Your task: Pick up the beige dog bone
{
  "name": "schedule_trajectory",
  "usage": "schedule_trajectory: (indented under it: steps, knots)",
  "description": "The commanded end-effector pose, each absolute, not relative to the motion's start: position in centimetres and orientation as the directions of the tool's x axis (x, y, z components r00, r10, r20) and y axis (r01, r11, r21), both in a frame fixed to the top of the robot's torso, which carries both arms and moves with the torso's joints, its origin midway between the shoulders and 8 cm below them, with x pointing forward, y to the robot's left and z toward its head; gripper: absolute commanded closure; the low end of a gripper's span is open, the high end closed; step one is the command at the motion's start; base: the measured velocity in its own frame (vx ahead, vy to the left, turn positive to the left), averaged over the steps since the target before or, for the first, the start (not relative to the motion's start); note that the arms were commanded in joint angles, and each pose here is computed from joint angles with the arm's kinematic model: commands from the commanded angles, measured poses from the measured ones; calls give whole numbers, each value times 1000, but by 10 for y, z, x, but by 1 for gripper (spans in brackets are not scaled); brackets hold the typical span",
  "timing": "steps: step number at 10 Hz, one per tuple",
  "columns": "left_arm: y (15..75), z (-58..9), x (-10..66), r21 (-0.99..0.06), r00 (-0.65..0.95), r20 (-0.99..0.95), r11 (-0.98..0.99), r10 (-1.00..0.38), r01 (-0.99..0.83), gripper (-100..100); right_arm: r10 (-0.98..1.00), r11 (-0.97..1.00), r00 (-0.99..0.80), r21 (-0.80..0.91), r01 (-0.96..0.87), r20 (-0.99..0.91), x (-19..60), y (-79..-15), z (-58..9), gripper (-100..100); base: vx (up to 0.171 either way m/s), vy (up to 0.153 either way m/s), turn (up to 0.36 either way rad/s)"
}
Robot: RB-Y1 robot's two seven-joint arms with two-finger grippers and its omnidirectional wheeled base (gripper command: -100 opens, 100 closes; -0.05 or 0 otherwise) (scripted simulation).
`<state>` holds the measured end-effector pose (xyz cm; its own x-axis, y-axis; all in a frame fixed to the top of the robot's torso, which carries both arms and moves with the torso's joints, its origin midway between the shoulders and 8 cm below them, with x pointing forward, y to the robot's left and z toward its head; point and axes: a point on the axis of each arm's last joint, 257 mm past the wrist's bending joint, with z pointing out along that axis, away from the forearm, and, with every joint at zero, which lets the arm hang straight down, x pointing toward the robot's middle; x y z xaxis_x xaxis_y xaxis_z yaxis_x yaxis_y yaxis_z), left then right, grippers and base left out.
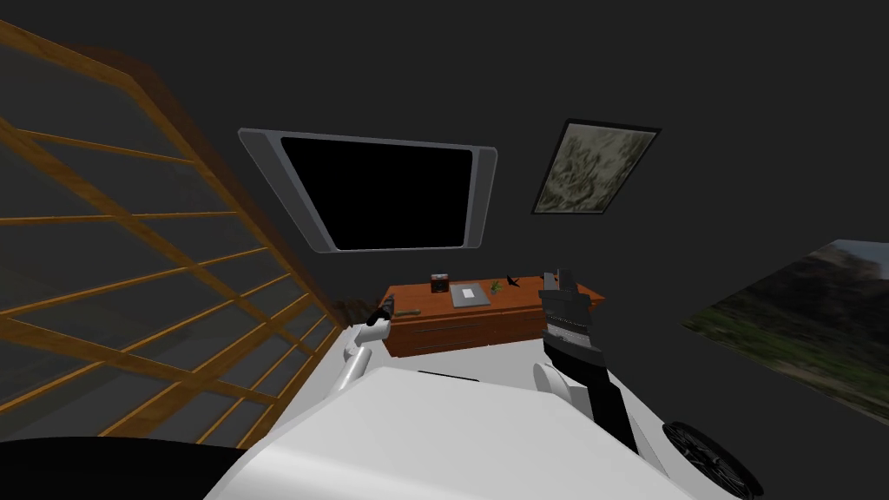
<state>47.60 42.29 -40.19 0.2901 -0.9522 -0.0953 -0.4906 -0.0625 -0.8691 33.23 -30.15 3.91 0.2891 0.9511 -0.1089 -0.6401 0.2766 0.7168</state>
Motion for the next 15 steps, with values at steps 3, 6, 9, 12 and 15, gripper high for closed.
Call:
schedule_trajectory:
  steps: [3, 6, 9, 12, 15]
  knots:
    - [422, -431, 467, -821, 301, -80, -108, -950, -560, -100, 951, 277, 289, 717, -640, -109, 332, -302, 39, 0, 46, -1, -28]
    - [419, -463, 453, -758, 315, -65, -159, -947, -632, -100, 951, 277, 289, 717, -640, -109, 332, -302, 39, 0, 49, -1, -34]
    - [414, -487, 440, -697, 328, -54, -200, -943, -689, -100, 951, 277, 289, 717, -640, -109, 332, -302, 39, 0, 54, 2, -47]
    - [409, -514, 421, -626, 341, -47, -239, -939, -743, -100, 951, 277, 289, 717, -640, -109, 332, -302, 39, 0, 60, 11, -35]
    - [403, -533, 404, -566, 352, -42, -268, -935, -780, -100, 951, 277, 289, 717, -640, -109, 332, -302, 39, 0, 66, 3, -39]
